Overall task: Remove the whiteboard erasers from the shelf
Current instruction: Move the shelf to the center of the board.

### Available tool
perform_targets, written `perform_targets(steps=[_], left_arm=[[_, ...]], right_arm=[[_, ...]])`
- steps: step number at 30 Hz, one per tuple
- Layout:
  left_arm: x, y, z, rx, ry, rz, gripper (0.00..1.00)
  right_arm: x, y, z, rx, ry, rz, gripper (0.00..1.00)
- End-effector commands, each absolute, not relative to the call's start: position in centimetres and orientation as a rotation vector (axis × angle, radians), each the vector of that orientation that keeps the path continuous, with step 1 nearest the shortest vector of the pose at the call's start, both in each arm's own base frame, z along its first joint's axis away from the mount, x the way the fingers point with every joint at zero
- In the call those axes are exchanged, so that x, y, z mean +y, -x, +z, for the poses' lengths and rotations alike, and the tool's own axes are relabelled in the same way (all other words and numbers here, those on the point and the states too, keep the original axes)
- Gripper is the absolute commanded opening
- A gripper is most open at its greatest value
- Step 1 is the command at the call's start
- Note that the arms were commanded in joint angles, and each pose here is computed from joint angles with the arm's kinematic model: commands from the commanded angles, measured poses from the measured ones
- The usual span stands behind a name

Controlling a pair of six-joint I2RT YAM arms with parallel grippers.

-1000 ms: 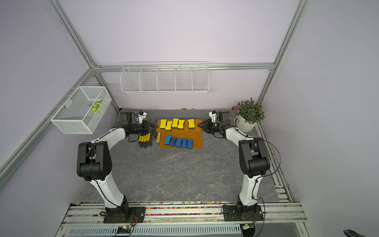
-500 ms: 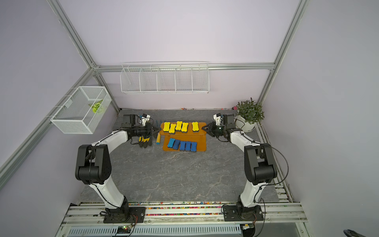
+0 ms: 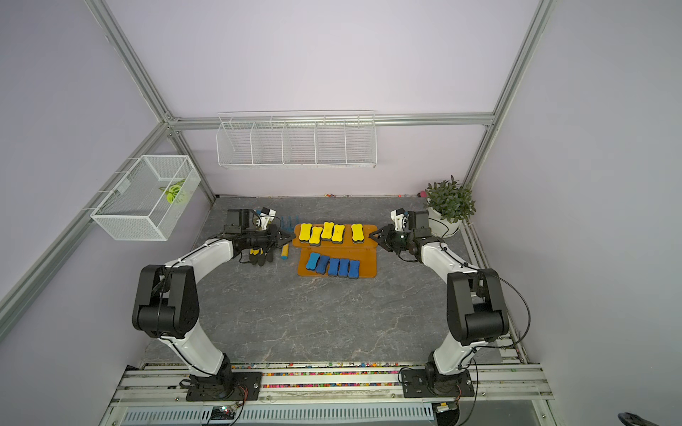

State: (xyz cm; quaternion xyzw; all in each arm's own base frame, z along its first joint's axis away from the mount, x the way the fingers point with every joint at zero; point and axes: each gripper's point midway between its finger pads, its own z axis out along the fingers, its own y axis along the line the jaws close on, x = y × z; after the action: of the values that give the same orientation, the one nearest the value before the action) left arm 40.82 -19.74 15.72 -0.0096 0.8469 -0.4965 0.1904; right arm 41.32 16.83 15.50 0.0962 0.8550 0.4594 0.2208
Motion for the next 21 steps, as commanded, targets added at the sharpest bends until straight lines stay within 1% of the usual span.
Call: perform_targets(steps=[1, 8, 16, 20, 21], left_arm=[[-22.9, -38.0, 17.3, 2.368, -0.12, -1.491, 0.07], [-23.8, -36.6, 17.9, 2.37, -0.149, -1.488, 0.07], [-23.2, -35.6, 17.8, 2.381, -0.15, -1.44, 0.08], [-23.3, -35.8, 17.2, 2.393, -0.148, -1.433, 0.11], [-23.3, -35.8, 17.2, 2.389, -0.151, -1.44, 0.13]], right_arm=[[16.2, -40.0, 13.6, 2.426, -0.232, 1.145, 0.08], [15.2, -39.1, 13.2, 2.431, -0.239, 1.121, 0.08], [15.1, -38.4, 12.8, 2.438, -0.24, 1.121, 0.08], [15.0, -38.2, 12.5, 2.443, -0.243, 1.113, 0.09], [14.9, -38.2, 12.4, 2.441, -0.245, 1.106, 0.12]])
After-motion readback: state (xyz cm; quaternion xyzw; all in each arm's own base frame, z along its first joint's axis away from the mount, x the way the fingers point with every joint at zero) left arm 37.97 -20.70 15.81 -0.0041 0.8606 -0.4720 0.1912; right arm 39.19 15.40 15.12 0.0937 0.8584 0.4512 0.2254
